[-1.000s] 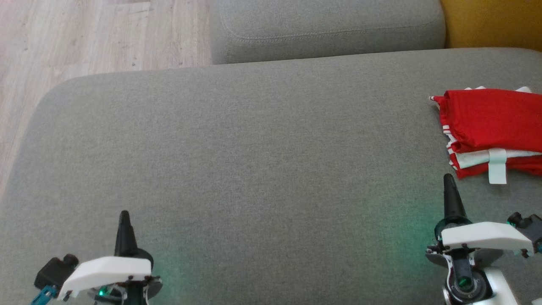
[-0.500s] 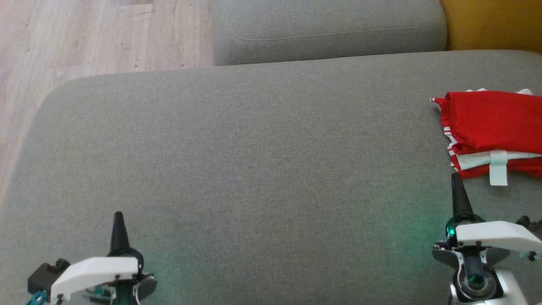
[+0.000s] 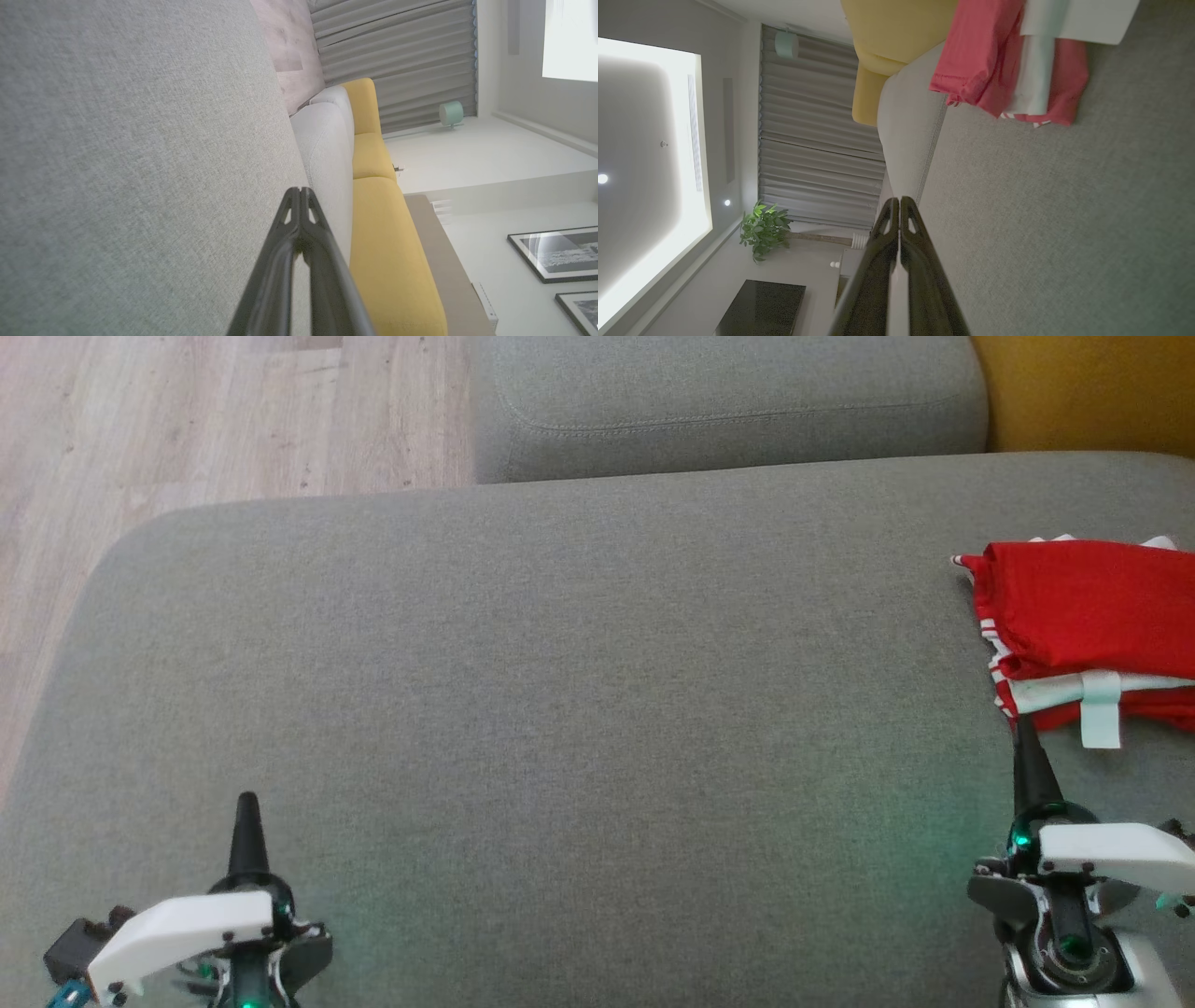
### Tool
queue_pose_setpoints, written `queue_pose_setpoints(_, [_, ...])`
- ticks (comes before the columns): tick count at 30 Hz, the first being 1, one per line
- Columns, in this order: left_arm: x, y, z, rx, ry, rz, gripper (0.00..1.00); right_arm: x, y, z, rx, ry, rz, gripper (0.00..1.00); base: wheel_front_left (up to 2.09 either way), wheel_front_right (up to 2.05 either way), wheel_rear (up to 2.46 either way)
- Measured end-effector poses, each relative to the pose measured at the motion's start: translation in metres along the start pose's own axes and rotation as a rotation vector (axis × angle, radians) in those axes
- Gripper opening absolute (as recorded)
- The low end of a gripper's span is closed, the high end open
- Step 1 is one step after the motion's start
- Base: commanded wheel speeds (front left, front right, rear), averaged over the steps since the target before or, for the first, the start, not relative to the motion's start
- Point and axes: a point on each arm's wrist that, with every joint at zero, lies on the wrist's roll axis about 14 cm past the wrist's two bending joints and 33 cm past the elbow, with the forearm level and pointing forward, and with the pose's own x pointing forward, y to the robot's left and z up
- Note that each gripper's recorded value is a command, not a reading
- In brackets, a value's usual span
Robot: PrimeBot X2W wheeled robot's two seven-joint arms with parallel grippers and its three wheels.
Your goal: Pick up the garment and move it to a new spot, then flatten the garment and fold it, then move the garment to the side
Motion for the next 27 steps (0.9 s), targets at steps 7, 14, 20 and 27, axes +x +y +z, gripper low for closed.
queue_pose_setpoints(7, [-0.001, -0.002, 0.002, -0.059, -0.001, -0.011, 0.0, 0.0, 0.002, 0.004, 0.065, -0.005, 0.008, 0.0, 0.0, 0.0, 0.0])
queue_pose_setpoints(14, [-0.002, -0.004, 0.007, -0.13, -0.009, -0.024, 0.0, 0.0, 0.005, 0.007, 0.141, -0.008, 0.018, 0.0, 0.0, 0.0, 0.0])
queue_pose_setpoints(20, [-0.003, -0.006, 0.012, -0.189, -0.014, -0.041, 0.0, 0.0, 0.008, 0.011, 0.206, -0.015, 0.034, 0.0, 0.0, 0.0, 0.0])
queue_pose_setpoints(27, [-0.003, -0.008, 0.013, -0.224, -0.016, -0.055, 0.0, 0.0, 0.011, 0.014, 0.246, -0.021, 0.045, 0.0, 0.0, 0.0, 0.0])
